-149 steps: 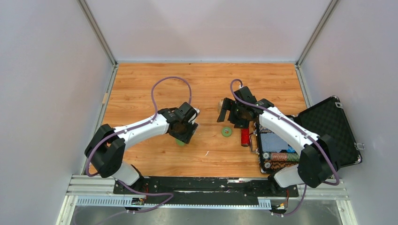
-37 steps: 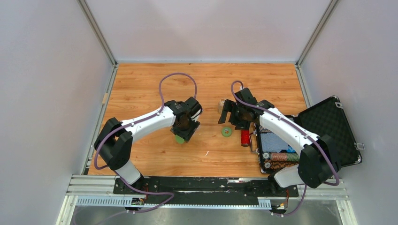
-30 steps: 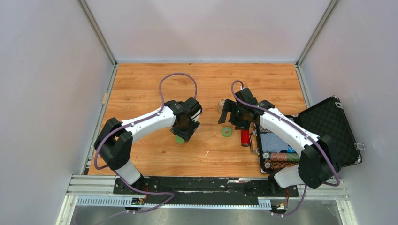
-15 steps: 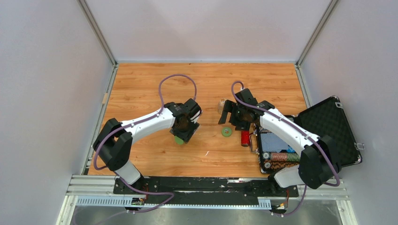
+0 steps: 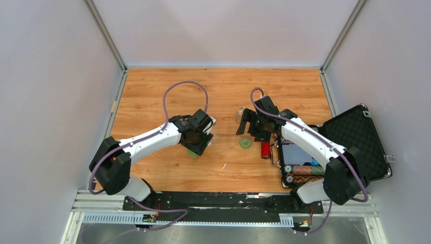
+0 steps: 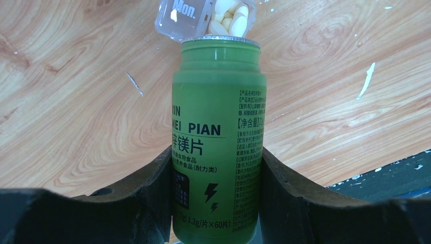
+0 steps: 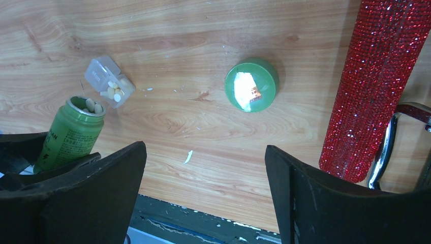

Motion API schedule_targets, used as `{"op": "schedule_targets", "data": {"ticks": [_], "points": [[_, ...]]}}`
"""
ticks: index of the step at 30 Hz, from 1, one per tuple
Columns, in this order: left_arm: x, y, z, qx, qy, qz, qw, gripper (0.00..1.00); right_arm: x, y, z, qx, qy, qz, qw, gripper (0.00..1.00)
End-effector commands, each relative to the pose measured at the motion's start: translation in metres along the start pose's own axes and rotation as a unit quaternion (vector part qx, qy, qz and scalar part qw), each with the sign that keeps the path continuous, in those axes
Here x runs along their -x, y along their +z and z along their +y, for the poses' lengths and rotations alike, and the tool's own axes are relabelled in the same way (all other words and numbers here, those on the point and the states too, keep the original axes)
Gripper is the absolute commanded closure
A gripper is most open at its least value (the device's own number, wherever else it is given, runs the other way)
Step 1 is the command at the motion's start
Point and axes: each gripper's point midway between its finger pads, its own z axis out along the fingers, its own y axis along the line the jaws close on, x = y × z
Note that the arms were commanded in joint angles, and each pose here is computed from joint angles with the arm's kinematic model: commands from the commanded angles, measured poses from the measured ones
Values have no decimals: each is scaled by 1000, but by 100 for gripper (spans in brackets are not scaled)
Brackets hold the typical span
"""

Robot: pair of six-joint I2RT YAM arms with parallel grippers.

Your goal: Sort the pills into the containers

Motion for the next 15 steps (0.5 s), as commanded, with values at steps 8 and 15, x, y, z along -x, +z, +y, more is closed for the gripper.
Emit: {"op": "schedule_targets", "data": {"ticks": [8,15], "points": [[22,-28,0,-7,-18,-101,995,100,11,-5,13,23,6,-12,1000,12],[37,-54,8,0,-22,-181,983,100,9,-3,14,26,3,-7,1000,12]]}}
